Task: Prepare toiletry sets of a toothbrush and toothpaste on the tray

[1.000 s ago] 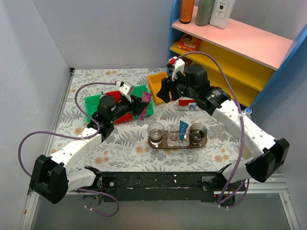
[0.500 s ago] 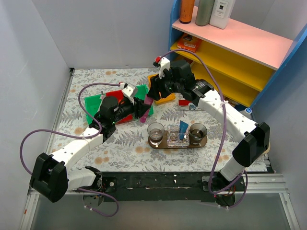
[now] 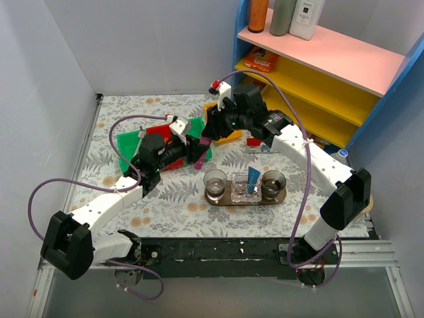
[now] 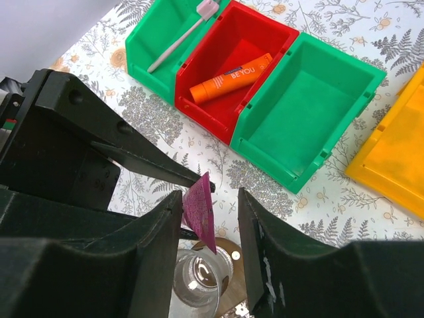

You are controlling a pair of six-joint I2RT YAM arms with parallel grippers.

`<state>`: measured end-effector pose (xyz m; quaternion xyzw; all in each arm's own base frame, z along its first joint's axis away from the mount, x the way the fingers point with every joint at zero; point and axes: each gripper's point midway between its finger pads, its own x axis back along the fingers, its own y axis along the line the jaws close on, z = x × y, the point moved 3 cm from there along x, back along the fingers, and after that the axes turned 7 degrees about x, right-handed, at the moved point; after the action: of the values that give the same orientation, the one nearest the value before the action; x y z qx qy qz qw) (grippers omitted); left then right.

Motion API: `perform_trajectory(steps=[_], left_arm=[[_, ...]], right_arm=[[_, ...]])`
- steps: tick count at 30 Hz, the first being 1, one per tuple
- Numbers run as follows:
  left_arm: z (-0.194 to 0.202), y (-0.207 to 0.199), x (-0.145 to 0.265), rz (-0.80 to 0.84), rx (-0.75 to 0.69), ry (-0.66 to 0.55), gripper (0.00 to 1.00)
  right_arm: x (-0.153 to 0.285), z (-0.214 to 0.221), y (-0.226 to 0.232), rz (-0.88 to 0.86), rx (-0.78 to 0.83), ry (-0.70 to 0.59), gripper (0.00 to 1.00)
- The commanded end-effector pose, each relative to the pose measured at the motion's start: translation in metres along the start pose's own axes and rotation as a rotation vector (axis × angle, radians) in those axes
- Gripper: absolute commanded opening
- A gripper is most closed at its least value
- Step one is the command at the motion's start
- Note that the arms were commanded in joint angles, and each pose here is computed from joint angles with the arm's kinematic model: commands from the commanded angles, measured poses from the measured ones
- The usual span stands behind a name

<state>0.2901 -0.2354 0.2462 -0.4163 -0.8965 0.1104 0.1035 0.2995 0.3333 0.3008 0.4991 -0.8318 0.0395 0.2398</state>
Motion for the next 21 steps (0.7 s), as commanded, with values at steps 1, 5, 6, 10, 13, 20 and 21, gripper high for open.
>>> perform_trajectory(steps=[1,5,6,10,13,20,21], left_arm=[[-0.015,-0.006,0.002,0.006,-0.037,-0.054,0.0],[-0.017,-0.007,0.003,0.002,-0.041,-0.064,0.0],[-0.018,-0.007,0.004,0.002,-0.042,-0.069,0.0],[-0.018,-0.007,0.004,-0.001,-0.045,-0.069,0.0],[-0.019,-0.008,0.004,0.001,-0.048,-0.072,0.0],[-0.02,-0.008,0.006,-0.008,-0.051,-0.079,0.0],[-0.022,-0.007,0.007,-0.014,-0.052,-0.086,0.0]], right_arm=[[-0.003,0.002,0.006,-0.033,0.002,-0.002,0.46],[-0.006,0.005,0.006,-0.038,-0.002,0.009,0.45],[-0.007,0.006,0.005,-0.038,-0.004,0.013,0.44],[-0.008,0.007,0.006,-0.049,-0.007,0.016,0.32],[-0.008,0.005,0.007,-0.055,-0.011,0.011,0.16],[-0.009,0.001,0.008,-0.055,-0.017,-0.007,0.01],[-0.007,-0.002,0.008,-0.052,-0.013,-0.02,0.01]])
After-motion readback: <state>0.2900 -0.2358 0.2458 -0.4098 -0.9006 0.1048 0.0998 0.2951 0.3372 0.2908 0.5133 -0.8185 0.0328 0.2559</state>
